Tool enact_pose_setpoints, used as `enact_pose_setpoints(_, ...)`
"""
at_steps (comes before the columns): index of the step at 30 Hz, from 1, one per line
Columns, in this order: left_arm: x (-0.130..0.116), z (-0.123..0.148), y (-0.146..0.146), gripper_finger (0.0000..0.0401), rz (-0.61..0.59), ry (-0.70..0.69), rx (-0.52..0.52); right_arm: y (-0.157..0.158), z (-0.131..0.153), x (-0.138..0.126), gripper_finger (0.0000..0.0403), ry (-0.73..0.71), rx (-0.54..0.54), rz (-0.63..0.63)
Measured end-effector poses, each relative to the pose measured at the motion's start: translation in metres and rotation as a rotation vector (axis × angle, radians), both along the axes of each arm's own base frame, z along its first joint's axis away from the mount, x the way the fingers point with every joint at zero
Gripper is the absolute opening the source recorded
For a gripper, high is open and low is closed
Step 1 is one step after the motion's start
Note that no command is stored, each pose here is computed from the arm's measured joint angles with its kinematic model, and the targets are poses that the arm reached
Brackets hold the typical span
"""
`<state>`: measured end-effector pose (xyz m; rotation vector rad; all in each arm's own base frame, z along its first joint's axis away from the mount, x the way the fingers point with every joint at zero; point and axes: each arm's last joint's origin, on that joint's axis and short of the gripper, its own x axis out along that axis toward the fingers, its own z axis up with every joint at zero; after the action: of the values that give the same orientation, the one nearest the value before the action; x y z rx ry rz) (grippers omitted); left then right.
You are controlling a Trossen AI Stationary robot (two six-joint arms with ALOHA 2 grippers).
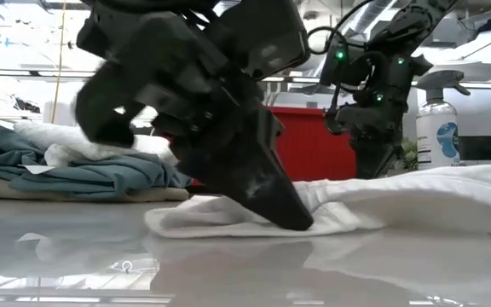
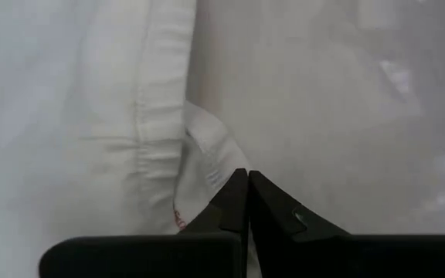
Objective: Fold Laundry from Bin
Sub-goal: Fold the white underwear in the red bin
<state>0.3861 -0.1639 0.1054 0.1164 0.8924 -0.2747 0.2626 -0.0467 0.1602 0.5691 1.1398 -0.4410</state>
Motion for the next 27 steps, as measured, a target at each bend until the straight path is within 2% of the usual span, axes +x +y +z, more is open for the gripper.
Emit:
enact_pose_setpoints(3, -0.004, 0.000, -0.001, 0.0000, -0.063, 0.057, -0.029, -0.013, 0.000, -0.002, 0.0016, -0.003, -0.011, -0.030)
enact_pose_setpoints(6, -0.009, 0.007, 0.000, 0.0000, -0.120, 0.073, -0.016, -0.023, 0.005, -0.004, 0.0016, -0.022, -0.006, -0.059)
enact_pose_setpoints(11, -0.011, 0.017, 0.003, 0.0000, -0.110, 0.047, 0.032, -0.007, 0.059, -0.003, 0.0016, -0.246, 0.044, 0.004)
enact_pose_setpoints(13, -0.010, 0.017, 0.003, 0.0000, -0.113, 0.042, 0.039, 0.008, 0.067, -0.007, 0.0016, -0.266, 0.025, 0.042)
enact_pose_setpoints(15, -0.010, 0.017, 0.003, 0.0000, -0.106, 0.044, 0.038, 0.022, 0.064, -0.008, 0.0016, -0.238, 0.010, 0.059)
enact_pose_setpoints(20, -0.010, 0.017, 0.004, 0.0000, -0.079, 0.051, 0.039, 0.051, 0.040, 0.002, 0.0016, -0.162, 0.053, 0.120)
enact_pose_setpoints(27, -0.010, 0.017, 0.004, 0.0000, -0.059, 0.055, 0.031, 0.072, 0.004, 0.018, 0.0016, -0.071, 0.071, 0.168)
